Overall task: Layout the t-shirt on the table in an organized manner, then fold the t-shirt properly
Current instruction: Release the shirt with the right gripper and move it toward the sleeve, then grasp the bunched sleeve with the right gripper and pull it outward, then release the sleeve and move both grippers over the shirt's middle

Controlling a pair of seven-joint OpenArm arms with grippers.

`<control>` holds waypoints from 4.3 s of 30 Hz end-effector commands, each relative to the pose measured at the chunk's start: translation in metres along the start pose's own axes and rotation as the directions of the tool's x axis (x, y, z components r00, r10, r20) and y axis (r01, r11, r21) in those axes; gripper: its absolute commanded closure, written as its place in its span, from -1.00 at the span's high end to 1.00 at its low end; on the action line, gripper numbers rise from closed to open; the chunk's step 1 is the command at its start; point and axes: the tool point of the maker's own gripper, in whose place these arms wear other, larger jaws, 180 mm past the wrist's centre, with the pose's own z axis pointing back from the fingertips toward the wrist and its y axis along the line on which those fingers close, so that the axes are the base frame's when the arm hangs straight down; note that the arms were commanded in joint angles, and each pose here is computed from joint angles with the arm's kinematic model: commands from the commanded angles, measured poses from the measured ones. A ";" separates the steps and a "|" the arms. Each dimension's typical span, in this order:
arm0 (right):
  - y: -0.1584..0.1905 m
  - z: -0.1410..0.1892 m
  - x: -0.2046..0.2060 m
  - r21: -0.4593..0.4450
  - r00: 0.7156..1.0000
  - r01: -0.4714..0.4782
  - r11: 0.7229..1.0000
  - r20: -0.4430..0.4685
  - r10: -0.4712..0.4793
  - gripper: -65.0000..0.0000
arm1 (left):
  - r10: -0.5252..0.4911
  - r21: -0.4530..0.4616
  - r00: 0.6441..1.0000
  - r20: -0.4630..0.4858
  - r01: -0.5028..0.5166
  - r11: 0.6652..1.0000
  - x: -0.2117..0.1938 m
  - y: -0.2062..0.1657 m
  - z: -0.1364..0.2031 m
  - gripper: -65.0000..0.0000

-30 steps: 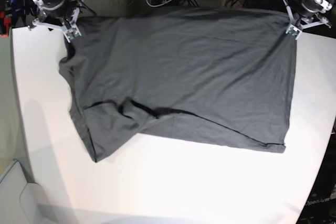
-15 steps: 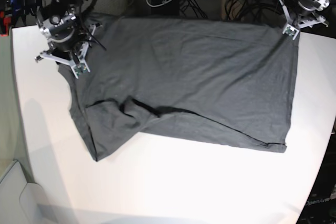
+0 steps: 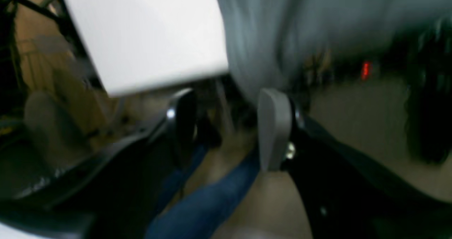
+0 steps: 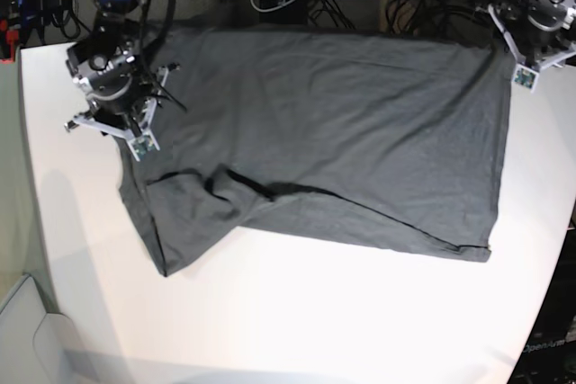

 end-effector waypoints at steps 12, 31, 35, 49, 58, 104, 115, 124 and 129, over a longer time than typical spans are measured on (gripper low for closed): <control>-0.042 -0.021 0.075 -0.049 0.991 0.030 0.998 0.130 -0.024 -0.29 | 0.116 0.094 0.983 0.139 -0.130 0.987 0.078 0.038 -0.010 -0.12; -0.048 -0.082 0.095 0.067 0.995 0.030 0.997 0.090 -0.036 0.19 | 0.133 0.105 0.983 0.125 -0.146 0.984 0.083 0.044 -0.011 -0.12; -0.047 -0.082 0.096 0.069 0.995 0.031 0.997 0.094 -0.037 0.19 | 0.132 0.103 0.983 0.125 -0.145 0.984 0.083 0.044 -0.011 -0.12; -0.033 -0.083 0.101 0.101 0.991 0.040 0.994 0.124 -0.053 -0.35 | 0.133 0.100 0.983 0.126 -0.146 0.984 0.084 0.043 -0.012 -0.12; -0.003 -0.091 0.111 0.164 0.993 -0.016 0.986 0.120 -0.004 -0.75 | 0.133 0.100 0.983 0.126 -0.146 0.984 0.084 0.043 -0.012 -0.12; -0.048 -0.066 0.329 0.222 0.868 -0.073 0.972 0.494 -0.048 -0.87 | 0.145 0.098 0.983 0.117 -0.157 0.983 0.080 0.037 -0.010 -0.12; -0.099 -0.031 0.379 0.161 0.749 -0.059 0.985 0.660 -0.063 -0.87 | 0.116 0.166 0.992 0.059 -0.124 0.978 0.071 0.048 -0.009 -0.12; -0.137 -0.023 0.374 0.213 0.638 0.044 0.976 0.746 -0.191 -0.86 | 0.116 0.166 0.991 0.060 -0.125 0.978 0.071 0.048 -0.009 -0.12; -0.150 -0.032 0.368 0.215 0.618 0.096 0.972 0.753 -0.227 -0.86 | 0.115 0.167 0.992 0.060 -0.124 0.978 0.071 0.049 -0.009 -0.12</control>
